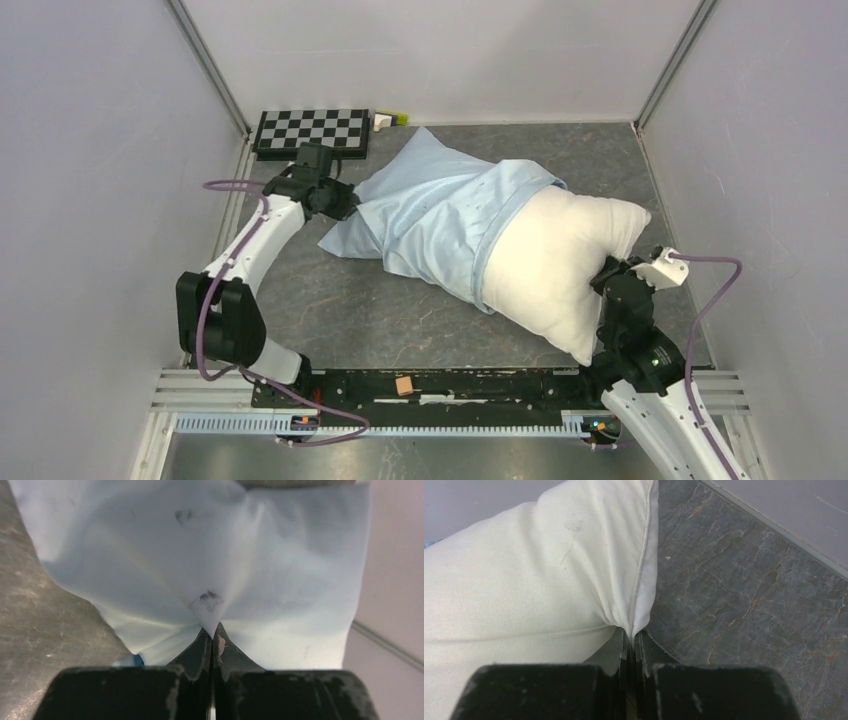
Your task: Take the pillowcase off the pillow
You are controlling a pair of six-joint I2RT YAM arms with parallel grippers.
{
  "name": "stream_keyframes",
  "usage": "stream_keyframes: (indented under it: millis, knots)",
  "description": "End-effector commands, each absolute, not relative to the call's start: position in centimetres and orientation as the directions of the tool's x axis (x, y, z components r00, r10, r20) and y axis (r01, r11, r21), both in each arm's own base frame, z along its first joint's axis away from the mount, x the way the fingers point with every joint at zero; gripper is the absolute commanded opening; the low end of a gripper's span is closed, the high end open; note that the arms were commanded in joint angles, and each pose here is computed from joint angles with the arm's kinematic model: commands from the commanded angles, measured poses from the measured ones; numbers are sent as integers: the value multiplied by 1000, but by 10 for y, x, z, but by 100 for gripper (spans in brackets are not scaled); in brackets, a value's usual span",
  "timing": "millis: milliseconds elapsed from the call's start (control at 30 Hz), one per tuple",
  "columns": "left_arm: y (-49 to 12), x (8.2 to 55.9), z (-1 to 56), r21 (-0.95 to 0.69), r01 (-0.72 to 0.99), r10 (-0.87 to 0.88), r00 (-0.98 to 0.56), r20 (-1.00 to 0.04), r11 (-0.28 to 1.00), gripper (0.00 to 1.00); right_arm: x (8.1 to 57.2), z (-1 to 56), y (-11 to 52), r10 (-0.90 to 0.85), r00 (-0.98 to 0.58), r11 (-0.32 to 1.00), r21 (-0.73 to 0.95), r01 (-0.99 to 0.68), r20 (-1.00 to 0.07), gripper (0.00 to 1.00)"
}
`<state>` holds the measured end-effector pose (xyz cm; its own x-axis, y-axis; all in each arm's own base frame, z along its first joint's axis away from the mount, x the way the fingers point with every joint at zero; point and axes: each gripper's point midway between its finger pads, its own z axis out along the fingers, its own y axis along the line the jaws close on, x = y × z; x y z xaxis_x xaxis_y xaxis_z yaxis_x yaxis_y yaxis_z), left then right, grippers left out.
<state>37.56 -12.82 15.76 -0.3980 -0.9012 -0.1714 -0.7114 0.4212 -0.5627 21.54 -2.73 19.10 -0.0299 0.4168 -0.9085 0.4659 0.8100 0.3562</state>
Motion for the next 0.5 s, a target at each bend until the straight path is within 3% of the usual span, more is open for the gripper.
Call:
stream_keyframes:
  millis: [0, 233, 467]
  knots:
    - [-48, 387, 193, -586, -712, -921, -262, -288, 386, 2, 206, 218, -52, 372, 87, 766, 358, 534, -924, 0]
    - [64, 359, 206, -447, -826, -859, -84, -506, 344, 2, 194, 228, -72, 309, 101, 722, 302, 623, -946, 0]
    - [105, 337, 210, -410, -861, -850, -47, -525, 301, 2, 210, 223, -60, 237, -3, 785, 190, 589, -972, 0]
